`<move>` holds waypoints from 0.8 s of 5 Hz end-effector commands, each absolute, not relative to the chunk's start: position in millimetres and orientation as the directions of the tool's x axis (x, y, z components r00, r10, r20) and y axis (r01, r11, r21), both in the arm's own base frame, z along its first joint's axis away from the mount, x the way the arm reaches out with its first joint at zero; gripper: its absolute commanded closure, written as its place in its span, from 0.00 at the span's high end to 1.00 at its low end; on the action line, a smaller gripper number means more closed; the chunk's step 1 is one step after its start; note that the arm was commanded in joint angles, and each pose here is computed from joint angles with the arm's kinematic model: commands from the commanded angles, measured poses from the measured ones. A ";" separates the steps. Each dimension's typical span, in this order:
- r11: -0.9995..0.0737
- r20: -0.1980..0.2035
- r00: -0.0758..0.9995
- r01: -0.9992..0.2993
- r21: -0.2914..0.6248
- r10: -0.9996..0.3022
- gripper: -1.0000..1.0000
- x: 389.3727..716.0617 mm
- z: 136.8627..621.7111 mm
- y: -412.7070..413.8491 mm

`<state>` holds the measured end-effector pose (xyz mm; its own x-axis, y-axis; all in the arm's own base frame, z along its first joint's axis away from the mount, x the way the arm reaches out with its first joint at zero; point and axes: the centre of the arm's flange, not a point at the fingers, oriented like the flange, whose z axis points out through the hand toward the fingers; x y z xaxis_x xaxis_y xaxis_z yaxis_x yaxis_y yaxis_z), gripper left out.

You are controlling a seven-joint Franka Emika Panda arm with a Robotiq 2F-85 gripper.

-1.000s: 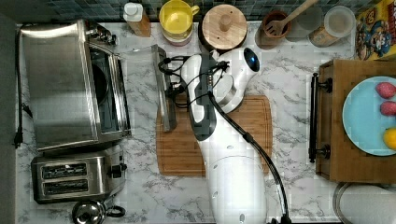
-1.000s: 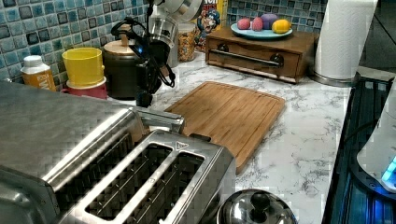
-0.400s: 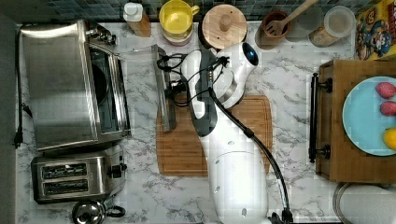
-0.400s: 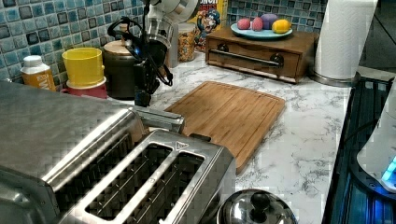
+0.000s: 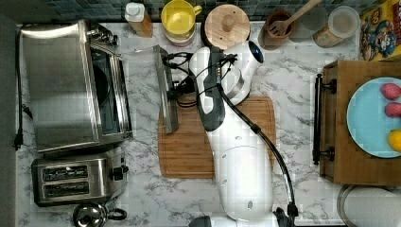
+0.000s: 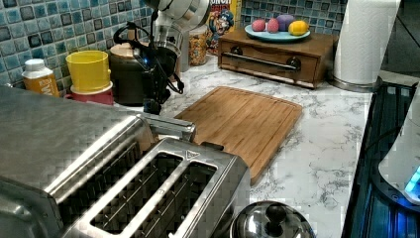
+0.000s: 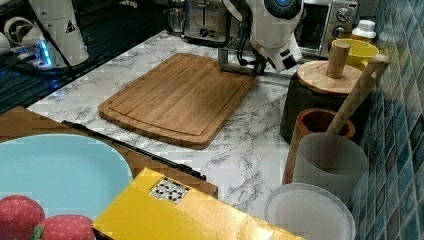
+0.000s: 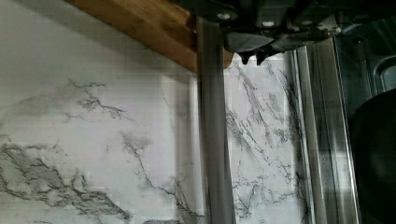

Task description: Close the oven.

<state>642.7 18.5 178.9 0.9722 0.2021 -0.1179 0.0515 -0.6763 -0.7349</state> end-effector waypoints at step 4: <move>-0.640 0.135 0.861 0.461 -0.615 0.491 0.00 601.1 375.8 231.1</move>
